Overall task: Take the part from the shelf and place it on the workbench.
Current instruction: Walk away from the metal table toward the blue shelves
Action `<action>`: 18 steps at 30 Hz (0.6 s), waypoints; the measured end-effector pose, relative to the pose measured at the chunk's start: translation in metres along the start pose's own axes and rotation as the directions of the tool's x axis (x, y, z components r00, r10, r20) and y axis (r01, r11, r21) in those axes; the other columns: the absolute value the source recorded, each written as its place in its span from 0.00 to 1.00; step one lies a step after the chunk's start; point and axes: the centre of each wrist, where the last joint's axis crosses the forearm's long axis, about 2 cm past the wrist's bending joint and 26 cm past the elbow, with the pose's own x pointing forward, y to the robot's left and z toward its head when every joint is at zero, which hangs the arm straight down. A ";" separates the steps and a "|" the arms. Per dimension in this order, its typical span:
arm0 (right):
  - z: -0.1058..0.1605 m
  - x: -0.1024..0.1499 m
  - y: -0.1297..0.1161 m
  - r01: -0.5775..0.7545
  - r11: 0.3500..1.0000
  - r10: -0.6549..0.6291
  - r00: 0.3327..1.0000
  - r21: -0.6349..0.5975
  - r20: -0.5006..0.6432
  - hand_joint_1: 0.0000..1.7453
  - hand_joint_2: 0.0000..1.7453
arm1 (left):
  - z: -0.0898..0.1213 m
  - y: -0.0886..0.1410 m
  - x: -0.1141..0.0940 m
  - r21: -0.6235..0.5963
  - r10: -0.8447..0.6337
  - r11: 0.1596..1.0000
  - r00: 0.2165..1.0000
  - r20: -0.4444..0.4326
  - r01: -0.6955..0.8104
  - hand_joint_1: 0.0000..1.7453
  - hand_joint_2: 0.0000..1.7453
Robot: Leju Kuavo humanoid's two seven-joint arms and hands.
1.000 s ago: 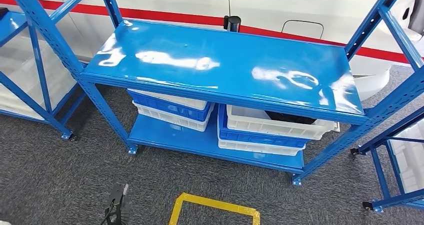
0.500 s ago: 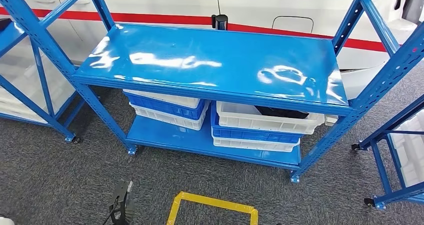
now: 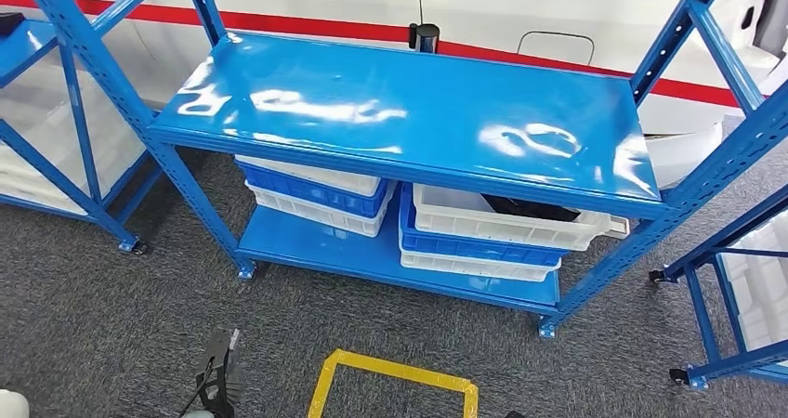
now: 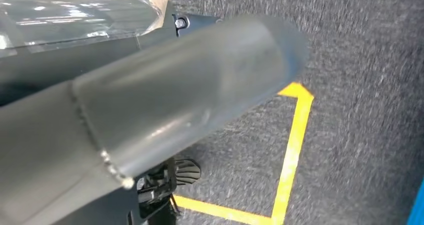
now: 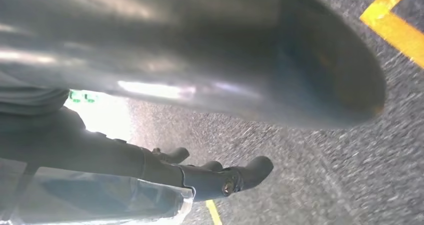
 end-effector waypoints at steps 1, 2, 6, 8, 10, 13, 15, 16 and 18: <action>0.000 -0.001 0.000 -0.001 1.000 0.001 1.000 -0.001 -0.001 0.00 0.00 | 0.000 0.000 -0.001 -0.001 0.004 1.000 1.000 -0.002 -0.004 0.00 0.00; 0.000 -0.001 -0.001 -0.001 1.000 0.001 1.000 -0.001 -0.002 0.00 0.00 | 0.000 0.000 -0.001 -0.001 0.008 1.000 1.000 -0.005 -0.008 0.00 0.00; 0.000 -0.001 -0.003 -0.001 1.000 0.001 1.000 -0.006 -0.006 0.00 0.00 | 0.000 -0.002 -0.002 -0.003 0.019 1.000 1.000 -0.003 -0.019 0.00 0.00; 0.000 -0.001 -0.005 0.003 1.000 -0.003 1.000 -0.009 -0.009 0.00 0.00 | 0.000 -0.002 -0.001 -0.003 0.019 1.000 1.000 -0.001 -0.019 0.00 0.25; 0.000 -0.001 -0.006 0.013 1.000 -0.013 1.000 -0.013 -0.013 0.00 0.00 | -0.001 -0.002 -0.001 0.002 0.023 1.000 1.000 -0.007 -0.023 0.00 0.75; 0.000 -0.001 -0.008 0.034 0.999 -0.034 0.999 -0.026 -0.020 0.00 0.75 | -0.001 -0.003 -0.001 0.013 0.030 0.999 0.999 -0.028 -0.030 0.00 1.00; 0.000 -0.002 -0.009 0.048 0.998 -0.049 0.998 -0.033 -0.030 0.00 1.00 | 0.000 -0.004 -0.001 0.025 0.025 0.999 0.999 -0.041 -0.024 0.00 1.00; 0.000 -0.002 -0.010 0.055 0.998 -0.056 0.998 -0.035 -0.034 0.00 1.00 | 0.000 -0.004 -0.001 0.033 0.022 0.999 0.999 -0.048 -0.020 0.00 1.00; -0.001 -0.003 -0.010 0.072 0.997 -0.073 0.997 -0.037 -0.038 0.00 1.00 | 0.000 -0.004 -0.002 0.047 0.018 0.999 0.998 -0.062 -0.015 0.00 1.00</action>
